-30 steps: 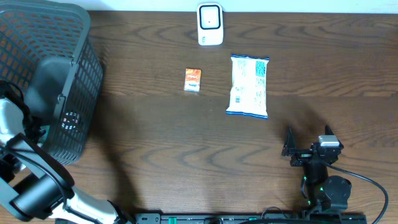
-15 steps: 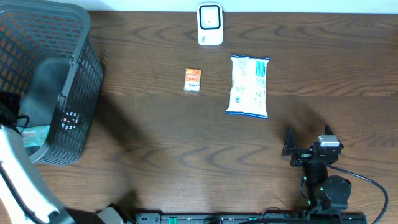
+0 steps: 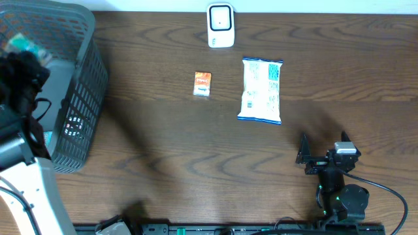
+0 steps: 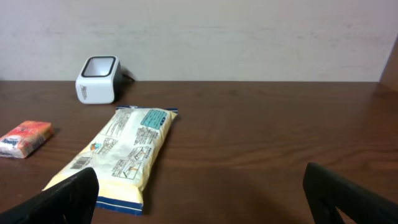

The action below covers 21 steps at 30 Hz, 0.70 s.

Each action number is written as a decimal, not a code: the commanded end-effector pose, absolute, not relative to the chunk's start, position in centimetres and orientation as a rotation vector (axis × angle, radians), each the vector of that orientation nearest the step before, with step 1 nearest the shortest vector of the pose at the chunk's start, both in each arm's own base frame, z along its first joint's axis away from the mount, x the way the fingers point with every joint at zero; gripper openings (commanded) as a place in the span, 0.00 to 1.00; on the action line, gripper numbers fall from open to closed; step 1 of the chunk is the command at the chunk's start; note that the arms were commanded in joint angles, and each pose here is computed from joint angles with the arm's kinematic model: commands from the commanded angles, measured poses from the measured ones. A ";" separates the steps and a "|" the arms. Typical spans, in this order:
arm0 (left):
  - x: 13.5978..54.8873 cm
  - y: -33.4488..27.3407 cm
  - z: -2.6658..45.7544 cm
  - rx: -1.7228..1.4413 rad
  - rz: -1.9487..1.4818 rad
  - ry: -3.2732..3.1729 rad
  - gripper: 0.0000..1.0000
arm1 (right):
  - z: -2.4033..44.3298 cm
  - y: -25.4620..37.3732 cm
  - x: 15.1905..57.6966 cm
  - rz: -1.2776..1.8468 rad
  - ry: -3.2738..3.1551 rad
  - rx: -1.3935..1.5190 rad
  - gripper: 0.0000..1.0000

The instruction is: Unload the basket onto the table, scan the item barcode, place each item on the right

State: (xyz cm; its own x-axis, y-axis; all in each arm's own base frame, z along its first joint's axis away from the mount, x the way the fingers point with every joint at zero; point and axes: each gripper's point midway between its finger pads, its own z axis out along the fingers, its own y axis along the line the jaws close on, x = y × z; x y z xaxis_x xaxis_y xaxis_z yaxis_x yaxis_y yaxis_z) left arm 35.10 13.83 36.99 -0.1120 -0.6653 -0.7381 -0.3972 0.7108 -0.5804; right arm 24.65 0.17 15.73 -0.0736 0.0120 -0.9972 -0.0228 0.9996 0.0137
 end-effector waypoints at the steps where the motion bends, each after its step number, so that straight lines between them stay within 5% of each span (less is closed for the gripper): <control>1: 34.9 11.4 39.9 -0.687 -0.281 1.707 0.08 | 15.7 0.0 24.6 0.016 1.644 -0.007 0.99; 11: 38.1 -1.7 36.4 -0.379 -0.632 1.947 0.07 | 15.7 0.0 24.6 0.016 1.644 -0.007 0.99; 21: 42.6 -15.4 24.4 -0.133 -0.803 2.299 0.07 | 15.7 0.0 24.6 0.016 1.644 -0.007 0.99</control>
